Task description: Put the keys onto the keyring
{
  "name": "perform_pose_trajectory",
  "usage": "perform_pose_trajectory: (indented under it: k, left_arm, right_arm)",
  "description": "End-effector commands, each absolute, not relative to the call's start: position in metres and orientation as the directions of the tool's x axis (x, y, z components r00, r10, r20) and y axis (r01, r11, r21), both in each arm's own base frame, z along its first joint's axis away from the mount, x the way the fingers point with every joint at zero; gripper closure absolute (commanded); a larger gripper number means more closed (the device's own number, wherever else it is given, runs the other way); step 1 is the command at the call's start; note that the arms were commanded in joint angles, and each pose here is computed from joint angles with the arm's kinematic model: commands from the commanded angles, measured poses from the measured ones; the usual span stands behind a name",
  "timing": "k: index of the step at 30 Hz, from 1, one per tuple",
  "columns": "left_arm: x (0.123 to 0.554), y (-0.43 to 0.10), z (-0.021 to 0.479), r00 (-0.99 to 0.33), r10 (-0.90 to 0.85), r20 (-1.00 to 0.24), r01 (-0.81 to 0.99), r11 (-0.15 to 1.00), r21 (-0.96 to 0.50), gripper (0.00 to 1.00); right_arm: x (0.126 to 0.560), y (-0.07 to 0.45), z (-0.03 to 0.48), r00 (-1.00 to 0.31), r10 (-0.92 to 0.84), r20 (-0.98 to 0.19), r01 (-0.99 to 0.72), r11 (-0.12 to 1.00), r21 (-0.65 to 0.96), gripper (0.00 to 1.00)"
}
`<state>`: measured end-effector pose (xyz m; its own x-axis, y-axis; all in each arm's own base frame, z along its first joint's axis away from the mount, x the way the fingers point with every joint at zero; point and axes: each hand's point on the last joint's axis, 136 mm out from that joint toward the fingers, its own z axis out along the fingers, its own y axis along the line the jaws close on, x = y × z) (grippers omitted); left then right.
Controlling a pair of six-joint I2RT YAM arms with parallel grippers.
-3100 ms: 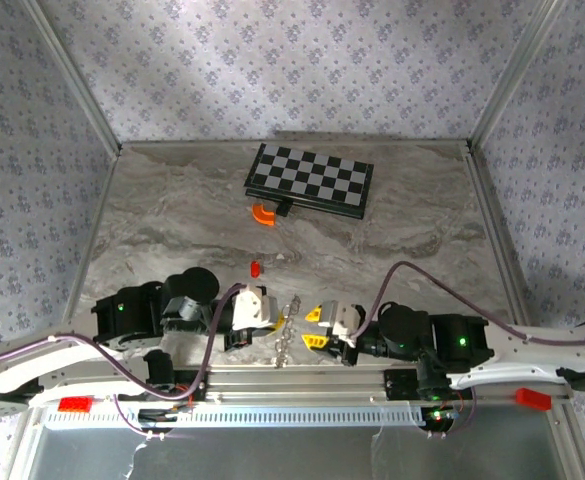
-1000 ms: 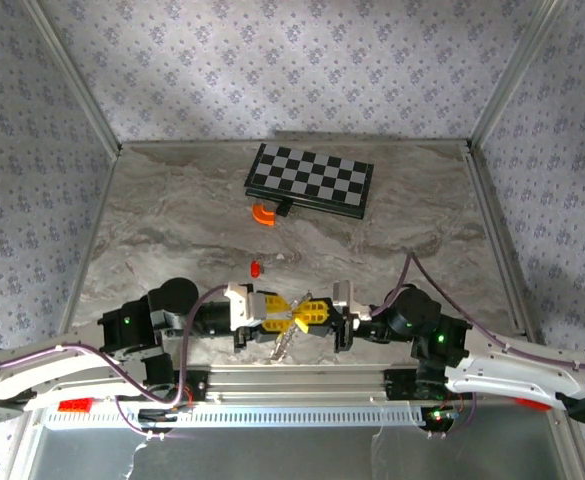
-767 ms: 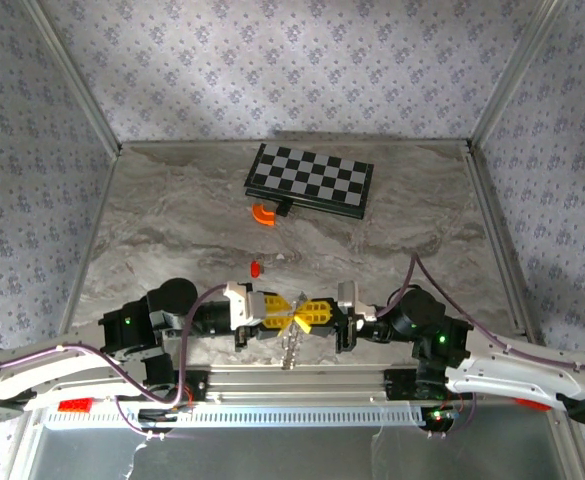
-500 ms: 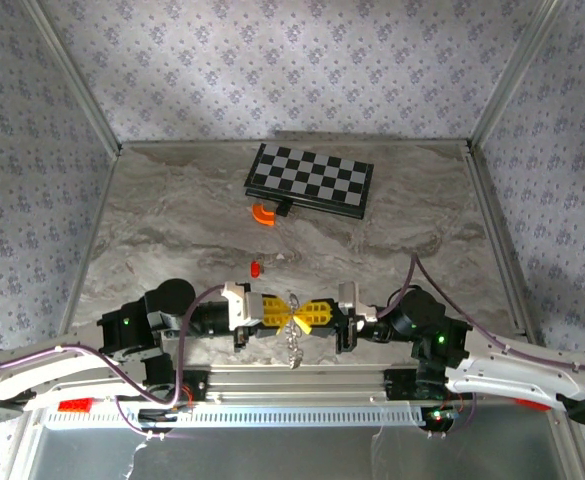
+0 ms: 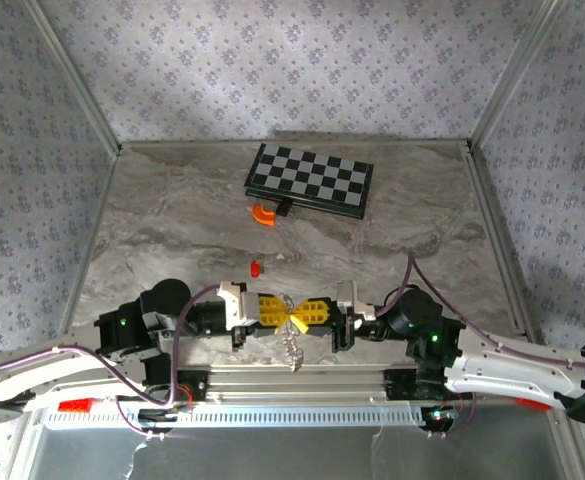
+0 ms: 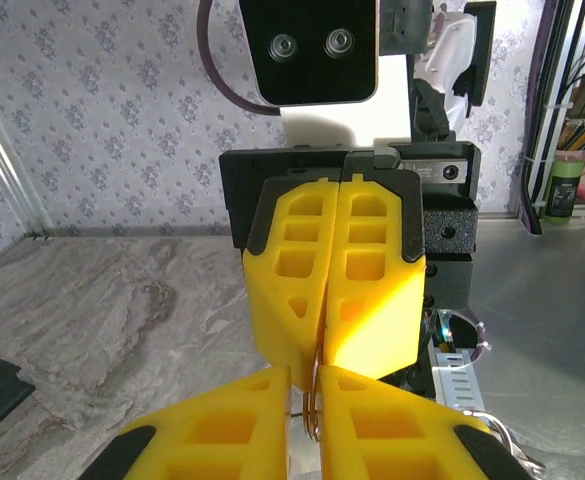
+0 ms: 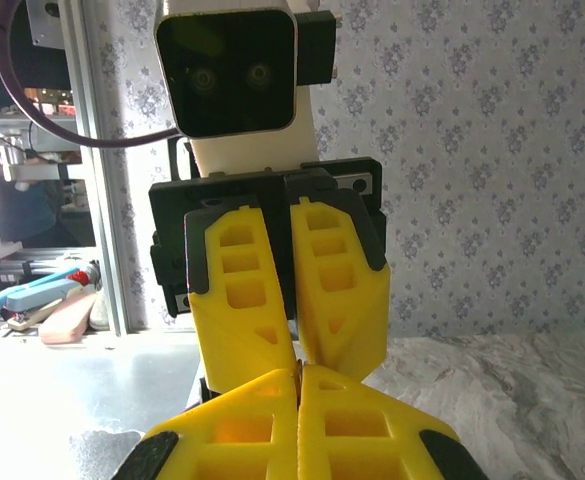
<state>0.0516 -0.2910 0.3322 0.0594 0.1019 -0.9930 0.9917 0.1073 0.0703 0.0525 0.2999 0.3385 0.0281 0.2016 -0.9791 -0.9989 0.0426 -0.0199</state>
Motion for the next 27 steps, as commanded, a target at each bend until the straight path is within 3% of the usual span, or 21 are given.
perform_pose_trajectory:
  k: [1, 15, 27]
  left_arm:
    - [0.051, -0.291, 0.343, 0.063, 0.048, -0.997, 0.991, 0.111, 0.068, 0.86]
    - [0.049, -0.291, 0.346, 0.031, 0.021, -0.999, 0.994, 0.101, 0.033, 0.79]
    - [0.042, -0.293, 0.347, 0.016, 0.008, -1.000, 0.998, 0.058, 0.016, 0.82]
  right_arm:
    - [0.046, 0.296, 0.352, 0.028, 0.264, -0.964, -1.000, 0.009, -0.027, 1.00]
    - [0.049, 0.291, 0.355, 0.016, 0.300, -0.954, -1.000, -0.002, -0.017, 1.00]
    - [0.049, 0.289, 0.357, 0.013, 0.313, -0.950, -1.000, -0.001, -0.014, 1.00]
